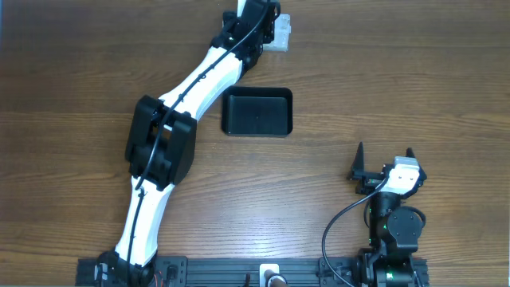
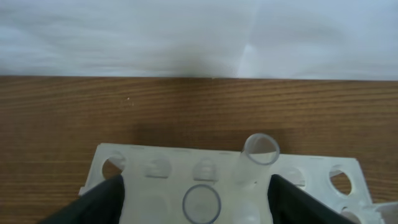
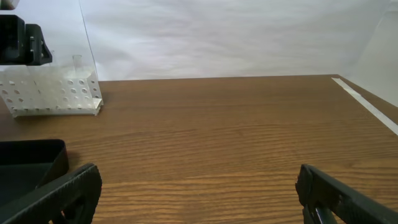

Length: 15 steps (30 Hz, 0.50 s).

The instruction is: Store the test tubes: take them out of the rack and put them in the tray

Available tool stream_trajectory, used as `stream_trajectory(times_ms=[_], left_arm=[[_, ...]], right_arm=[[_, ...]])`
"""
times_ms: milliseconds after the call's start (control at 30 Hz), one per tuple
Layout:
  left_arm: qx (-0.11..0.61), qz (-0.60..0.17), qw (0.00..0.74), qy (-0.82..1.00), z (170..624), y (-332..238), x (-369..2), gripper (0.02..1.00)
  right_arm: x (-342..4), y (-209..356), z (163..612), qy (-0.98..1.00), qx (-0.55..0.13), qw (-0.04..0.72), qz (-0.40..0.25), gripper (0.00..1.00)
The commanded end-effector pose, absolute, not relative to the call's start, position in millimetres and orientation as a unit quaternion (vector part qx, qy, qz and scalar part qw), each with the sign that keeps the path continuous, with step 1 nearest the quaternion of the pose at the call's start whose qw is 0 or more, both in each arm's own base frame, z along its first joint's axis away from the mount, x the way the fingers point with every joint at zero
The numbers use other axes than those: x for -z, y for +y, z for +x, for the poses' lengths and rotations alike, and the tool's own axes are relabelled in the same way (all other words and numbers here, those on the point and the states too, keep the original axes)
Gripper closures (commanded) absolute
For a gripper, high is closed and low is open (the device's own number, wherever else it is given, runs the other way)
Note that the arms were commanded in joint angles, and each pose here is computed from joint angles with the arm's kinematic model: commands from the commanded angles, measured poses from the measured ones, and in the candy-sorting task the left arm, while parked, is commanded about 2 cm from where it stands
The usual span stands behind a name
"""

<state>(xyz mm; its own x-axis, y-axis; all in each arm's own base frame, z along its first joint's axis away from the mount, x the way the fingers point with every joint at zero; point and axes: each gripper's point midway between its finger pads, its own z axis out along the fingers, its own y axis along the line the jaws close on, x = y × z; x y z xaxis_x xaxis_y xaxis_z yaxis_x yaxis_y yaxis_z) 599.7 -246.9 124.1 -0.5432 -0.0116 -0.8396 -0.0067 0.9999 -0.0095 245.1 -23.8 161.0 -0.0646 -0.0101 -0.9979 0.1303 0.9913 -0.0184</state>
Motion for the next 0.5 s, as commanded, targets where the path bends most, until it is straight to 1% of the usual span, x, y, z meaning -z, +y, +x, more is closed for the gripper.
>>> stream_trajectory(times_ms=[33, 367, 500], left_arm=[[0.01, -0.002, 0.475, 0.88, 608.2, -249.6, -109.0, 0.397], [0.016, -0.002, 0.478, 0.878, 610.0, -250.2, -110.7, 0.645], [0.016, -0.002, 0.479, 0.878, 610.1, -250.3, -110.9, 0.724]], right_arm=[[-159.3, -23.1, 245.0, 0.728, 0.053, 0.682, 0.039, 0.009], [-159.3, -23.1, 245.0, 0.728, 0.053, 0.682, 0.039, 0.007], [-159.4, -23.1, 245.0, 0.728, 0.053, 0.683, 0.039, 0.007]])
